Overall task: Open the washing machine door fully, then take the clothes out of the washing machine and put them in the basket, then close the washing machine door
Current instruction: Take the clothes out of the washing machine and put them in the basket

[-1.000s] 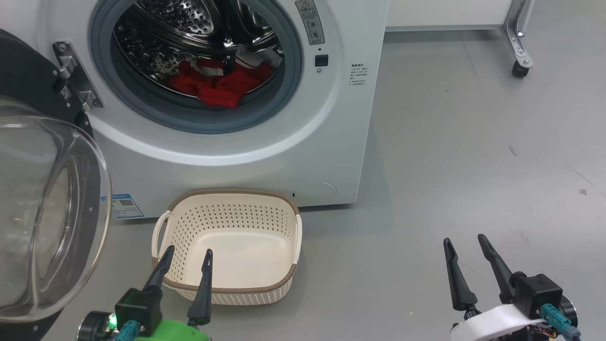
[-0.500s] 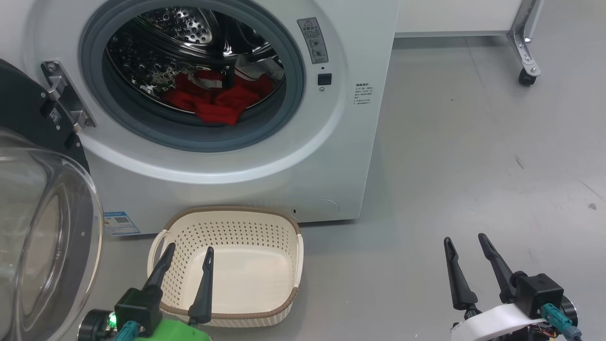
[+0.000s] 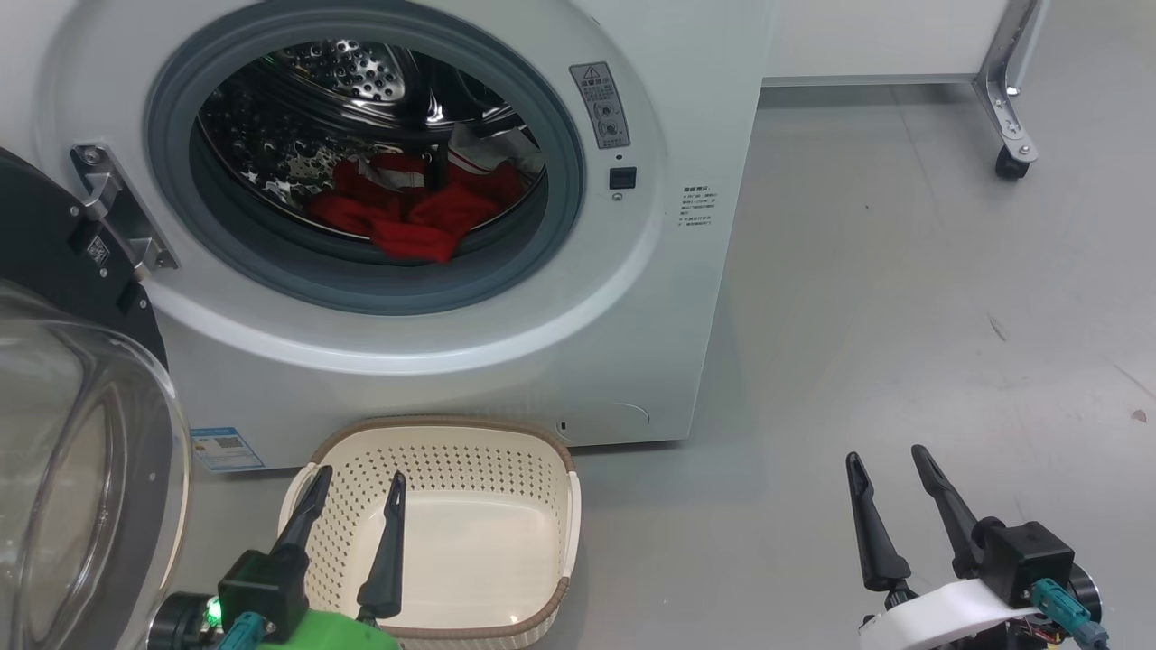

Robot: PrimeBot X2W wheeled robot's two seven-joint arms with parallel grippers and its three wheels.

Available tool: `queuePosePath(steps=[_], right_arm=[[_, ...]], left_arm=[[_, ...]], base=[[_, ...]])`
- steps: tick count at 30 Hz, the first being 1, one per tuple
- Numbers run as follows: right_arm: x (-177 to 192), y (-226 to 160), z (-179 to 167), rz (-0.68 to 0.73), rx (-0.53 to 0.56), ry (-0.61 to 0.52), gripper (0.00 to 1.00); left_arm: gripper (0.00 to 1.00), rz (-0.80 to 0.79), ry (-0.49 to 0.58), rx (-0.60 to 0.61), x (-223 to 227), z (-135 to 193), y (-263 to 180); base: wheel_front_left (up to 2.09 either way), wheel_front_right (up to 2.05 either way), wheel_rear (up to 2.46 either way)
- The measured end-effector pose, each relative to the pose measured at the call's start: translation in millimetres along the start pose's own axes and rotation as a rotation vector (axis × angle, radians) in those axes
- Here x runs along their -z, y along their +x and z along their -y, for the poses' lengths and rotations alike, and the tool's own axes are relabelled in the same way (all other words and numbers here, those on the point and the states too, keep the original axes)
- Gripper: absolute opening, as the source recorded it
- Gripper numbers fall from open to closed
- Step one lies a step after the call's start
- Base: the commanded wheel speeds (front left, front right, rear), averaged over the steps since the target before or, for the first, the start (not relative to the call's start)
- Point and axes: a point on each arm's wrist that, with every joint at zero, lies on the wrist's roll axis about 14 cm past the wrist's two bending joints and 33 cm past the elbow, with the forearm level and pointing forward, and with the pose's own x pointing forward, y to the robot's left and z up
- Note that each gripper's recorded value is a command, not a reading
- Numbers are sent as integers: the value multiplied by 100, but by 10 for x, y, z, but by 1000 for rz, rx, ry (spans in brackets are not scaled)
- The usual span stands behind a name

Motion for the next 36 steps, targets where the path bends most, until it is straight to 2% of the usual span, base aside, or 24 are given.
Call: queuePosePath(steps=[25, 36], right_arm=[[11, 10, -23, -4, -3, 0, 100], [91, 87, 12, -29, 6, 7, 100]], left_arm=[[100, -4, 6, -12, 13, -22, -8], [100, -82, -8, -14, 242, -25, 67]], base=[[2, -2, 0], [0, 0, 0]])
